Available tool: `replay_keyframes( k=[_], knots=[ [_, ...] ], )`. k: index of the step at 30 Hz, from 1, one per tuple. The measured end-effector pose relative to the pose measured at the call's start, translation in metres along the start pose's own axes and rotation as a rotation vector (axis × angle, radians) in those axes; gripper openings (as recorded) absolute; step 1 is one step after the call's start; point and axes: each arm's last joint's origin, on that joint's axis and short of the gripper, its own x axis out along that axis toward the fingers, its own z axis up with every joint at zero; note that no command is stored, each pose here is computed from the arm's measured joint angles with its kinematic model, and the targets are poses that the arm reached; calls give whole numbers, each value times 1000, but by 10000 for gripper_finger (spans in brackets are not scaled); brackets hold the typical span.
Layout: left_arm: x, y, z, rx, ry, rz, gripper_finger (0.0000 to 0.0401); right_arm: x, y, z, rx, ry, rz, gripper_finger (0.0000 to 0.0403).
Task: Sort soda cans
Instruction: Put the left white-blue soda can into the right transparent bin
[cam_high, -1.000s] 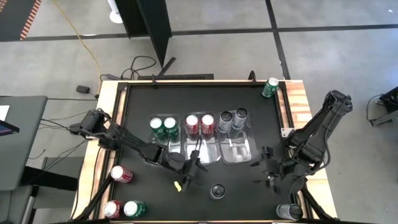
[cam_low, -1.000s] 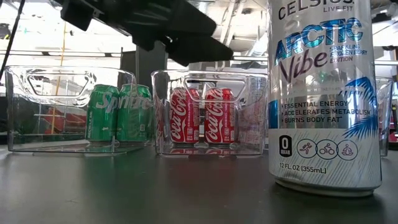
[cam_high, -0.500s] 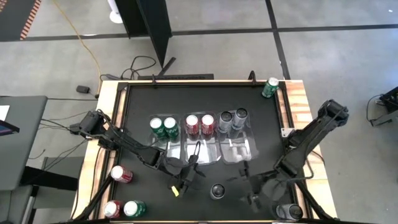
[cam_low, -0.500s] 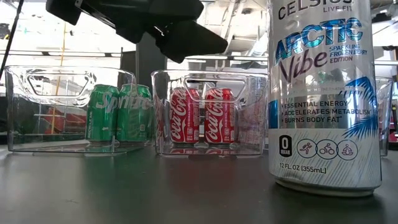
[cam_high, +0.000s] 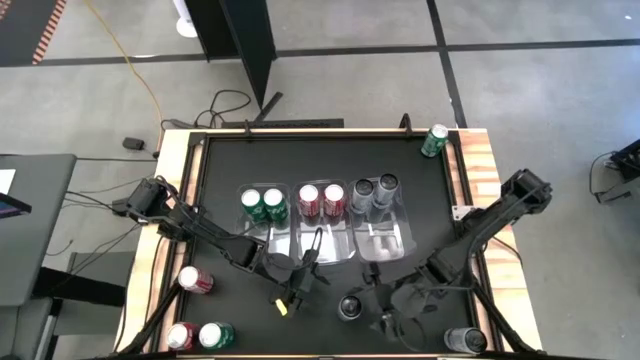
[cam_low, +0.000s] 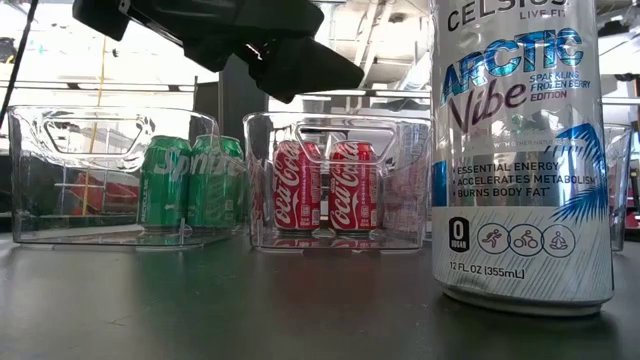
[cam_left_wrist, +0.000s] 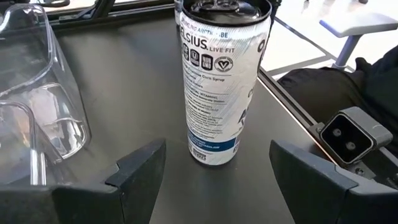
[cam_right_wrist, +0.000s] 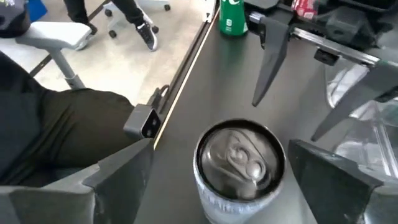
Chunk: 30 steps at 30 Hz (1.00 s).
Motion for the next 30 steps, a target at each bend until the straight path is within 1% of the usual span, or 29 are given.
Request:
replay_keyframes(
  k=[7, 18, 25, 30],
  knots=[
    [0, 0, 0, 0, -1, 0, 281, 14, -5, -4, 1, 35, -24, 399],
    [0, 0, 0, 3, 2, 1, 281, 29, -13, -12, 24, 84, -28, 399],
    [0, 0, -1, 3, 6, 3, 281, 32, -15, -13, 36, 90, -21, 399],
    [0, 0, -1, 3, 8, 15, 281, 36, -16, -17, 37, 109, -24, 385]
  ],
)
